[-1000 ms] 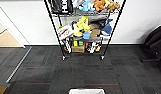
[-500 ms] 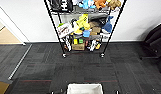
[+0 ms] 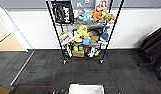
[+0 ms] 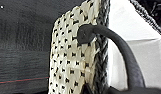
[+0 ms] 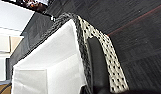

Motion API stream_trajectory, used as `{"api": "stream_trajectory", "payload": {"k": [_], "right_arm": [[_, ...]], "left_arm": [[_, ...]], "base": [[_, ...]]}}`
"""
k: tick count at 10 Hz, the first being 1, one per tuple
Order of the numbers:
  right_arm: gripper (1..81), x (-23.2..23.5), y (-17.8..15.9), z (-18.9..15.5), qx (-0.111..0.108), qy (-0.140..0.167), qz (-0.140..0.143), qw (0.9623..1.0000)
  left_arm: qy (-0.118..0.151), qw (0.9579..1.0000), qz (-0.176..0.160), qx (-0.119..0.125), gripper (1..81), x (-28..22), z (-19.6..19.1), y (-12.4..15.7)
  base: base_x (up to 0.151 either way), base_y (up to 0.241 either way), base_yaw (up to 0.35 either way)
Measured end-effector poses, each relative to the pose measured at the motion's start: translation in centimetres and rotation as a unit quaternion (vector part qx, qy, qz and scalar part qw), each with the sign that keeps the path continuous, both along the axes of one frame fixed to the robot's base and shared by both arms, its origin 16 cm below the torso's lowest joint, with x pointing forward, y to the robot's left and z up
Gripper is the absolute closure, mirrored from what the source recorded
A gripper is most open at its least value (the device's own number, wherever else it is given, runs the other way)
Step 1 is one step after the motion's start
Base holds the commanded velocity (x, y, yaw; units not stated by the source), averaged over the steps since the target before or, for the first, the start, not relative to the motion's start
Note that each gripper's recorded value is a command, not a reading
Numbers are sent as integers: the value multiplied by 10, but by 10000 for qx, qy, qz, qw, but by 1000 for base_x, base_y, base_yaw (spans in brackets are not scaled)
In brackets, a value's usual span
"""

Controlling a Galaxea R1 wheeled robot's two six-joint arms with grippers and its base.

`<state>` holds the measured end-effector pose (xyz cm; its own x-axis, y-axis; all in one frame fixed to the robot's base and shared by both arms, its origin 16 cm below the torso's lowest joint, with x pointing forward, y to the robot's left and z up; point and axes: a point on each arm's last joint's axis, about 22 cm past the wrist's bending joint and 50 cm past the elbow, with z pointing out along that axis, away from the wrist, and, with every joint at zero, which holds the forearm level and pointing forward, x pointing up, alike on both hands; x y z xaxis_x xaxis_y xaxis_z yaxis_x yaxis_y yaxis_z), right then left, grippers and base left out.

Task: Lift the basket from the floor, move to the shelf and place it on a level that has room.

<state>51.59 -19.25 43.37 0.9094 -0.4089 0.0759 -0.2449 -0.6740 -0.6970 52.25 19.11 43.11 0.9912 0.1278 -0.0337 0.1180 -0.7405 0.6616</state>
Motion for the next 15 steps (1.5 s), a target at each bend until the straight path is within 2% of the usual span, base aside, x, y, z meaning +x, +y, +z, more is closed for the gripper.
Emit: {"api": "stream_trajectory", "payload": {"k": [8,11,15], "right_arm": [[811,-25,4,117,154,-568,-19,9983],[811,-52,-29,138,29,-595,-299,9978],[811,-77,-23,143,67,-399,-283,9988]], "left_arm": [[-519,9985,-167,-30,811,-16,113,3],[-571,9972,-460,-167,811,-20,134,-31],[-320,9985,-430,-137,811,-53,132,-24]], "base": [[0,0,0],[0,0,0],[0,0,0]]}}
